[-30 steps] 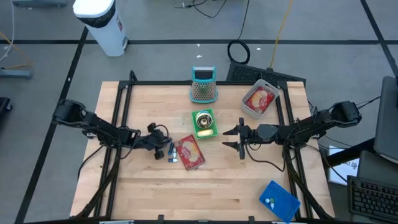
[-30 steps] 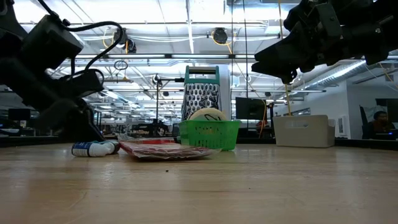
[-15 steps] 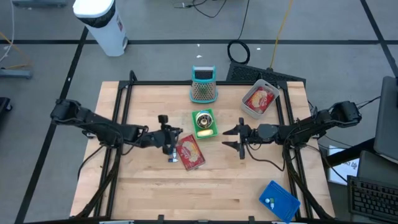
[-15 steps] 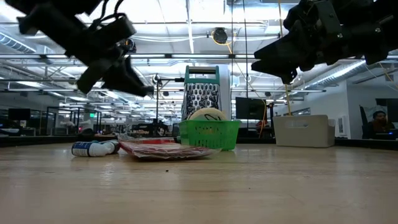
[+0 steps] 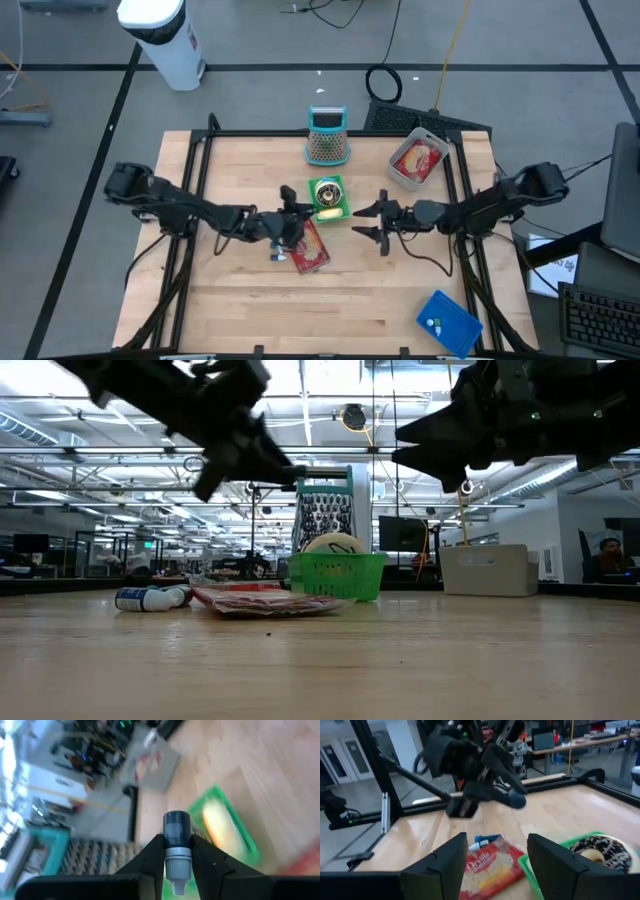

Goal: Pick & Place Food Item
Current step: Put the purple food coloring bottle into the blue bin

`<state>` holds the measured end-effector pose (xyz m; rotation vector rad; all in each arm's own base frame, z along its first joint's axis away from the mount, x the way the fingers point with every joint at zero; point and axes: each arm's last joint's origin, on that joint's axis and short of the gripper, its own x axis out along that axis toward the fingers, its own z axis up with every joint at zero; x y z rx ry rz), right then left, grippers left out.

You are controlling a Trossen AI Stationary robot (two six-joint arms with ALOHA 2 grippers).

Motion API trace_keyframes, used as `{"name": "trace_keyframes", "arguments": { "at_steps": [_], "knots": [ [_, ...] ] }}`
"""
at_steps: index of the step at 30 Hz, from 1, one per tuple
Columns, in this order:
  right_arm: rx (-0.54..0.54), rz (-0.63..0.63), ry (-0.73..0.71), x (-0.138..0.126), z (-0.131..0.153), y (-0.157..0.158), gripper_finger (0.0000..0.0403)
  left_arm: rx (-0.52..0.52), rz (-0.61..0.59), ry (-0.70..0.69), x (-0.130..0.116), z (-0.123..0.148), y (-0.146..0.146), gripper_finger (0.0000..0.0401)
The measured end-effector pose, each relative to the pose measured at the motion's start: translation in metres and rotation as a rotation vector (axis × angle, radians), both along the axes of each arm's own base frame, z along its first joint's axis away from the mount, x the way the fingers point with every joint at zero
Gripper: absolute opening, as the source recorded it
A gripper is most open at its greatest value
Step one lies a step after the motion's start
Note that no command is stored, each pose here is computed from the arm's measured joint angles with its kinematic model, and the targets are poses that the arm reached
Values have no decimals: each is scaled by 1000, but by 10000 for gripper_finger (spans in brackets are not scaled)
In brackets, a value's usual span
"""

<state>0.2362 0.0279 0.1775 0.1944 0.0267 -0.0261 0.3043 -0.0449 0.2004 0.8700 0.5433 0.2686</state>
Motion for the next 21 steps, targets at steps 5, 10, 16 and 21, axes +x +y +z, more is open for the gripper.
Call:
{"name": "trace_keyframes", "arguments": {
  "at_steps": [5,10,16,21],
  "knots": [
    [33,0,-65,18,-6,2,196,100,-45,9,28,-1,-6,78],
    [53,-15,-65,47,-8,2,196,161,-52,44,49,-1,-10,81],
    [154,-23,-81,67,-7,-4,196,248,-28,63,54,3,-16,77],
    [161,-41,-86,67,-5,-8,196,274,24,67,52,4,-18,80]
  ]
}}
